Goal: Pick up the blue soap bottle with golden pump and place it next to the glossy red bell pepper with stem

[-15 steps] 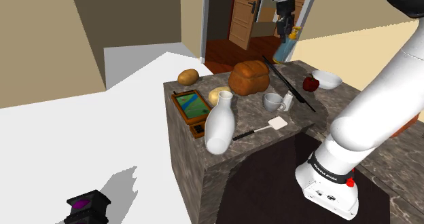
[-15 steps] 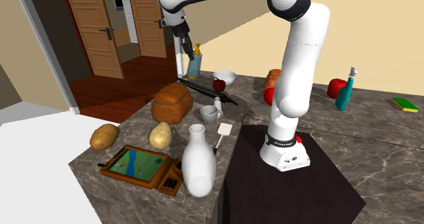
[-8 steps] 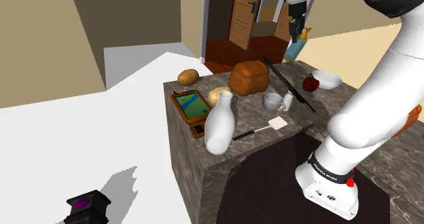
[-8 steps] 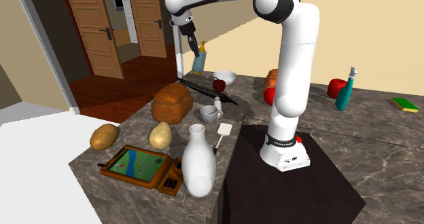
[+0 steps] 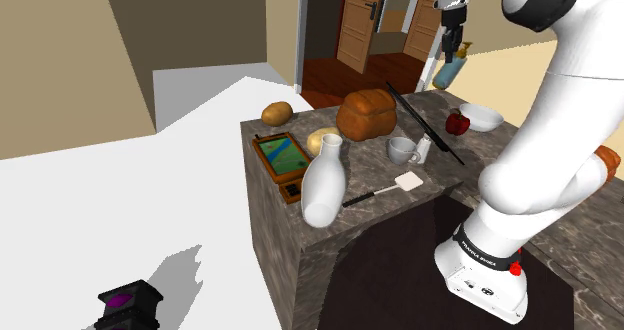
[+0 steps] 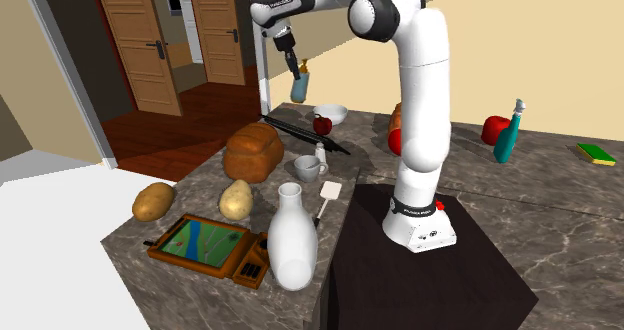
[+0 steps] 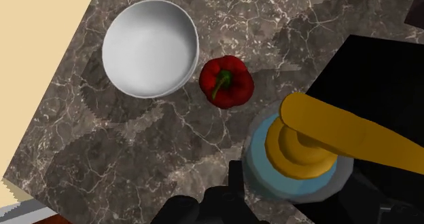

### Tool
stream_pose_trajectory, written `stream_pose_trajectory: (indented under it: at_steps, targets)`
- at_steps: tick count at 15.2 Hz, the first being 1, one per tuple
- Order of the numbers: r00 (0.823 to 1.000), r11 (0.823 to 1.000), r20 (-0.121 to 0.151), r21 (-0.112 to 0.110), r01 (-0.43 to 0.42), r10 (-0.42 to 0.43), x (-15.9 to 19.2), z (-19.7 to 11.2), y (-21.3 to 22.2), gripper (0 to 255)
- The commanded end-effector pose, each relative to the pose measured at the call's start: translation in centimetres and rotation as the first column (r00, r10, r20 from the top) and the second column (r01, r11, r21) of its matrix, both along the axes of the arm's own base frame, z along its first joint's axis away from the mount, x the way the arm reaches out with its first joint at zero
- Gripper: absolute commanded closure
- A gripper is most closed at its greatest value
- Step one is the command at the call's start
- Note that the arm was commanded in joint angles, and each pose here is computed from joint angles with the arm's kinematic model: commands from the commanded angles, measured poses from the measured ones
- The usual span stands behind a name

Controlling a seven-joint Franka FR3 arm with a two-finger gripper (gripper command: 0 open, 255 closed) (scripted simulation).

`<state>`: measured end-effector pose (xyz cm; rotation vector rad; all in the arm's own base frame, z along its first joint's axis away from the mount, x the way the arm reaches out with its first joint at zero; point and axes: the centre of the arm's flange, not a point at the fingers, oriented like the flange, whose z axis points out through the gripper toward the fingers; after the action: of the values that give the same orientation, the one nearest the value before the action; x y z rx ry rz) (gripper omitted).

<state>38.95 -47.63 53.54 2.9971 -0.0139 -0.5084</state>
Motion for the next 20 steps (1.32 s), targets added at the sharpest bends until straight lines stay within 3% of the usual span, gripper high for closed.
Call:
stream_pose_trajectory:
  at_steps: [1, 12, 20]
  targets:
    - [1.000, 1.000, 0.000, -0.001, -0.002, 0.002, -0.6, -0.3, -2.6, 255]
    - [1.000, 1.000, 0.000, -0.001, -0.002, 0.002, -4.3, -2.1, -17.5, 255]
    - [1.000, 1.000, 0.000, -0.001, -0.002, 0.002, -4.3, -6.3, -17.5, 255]
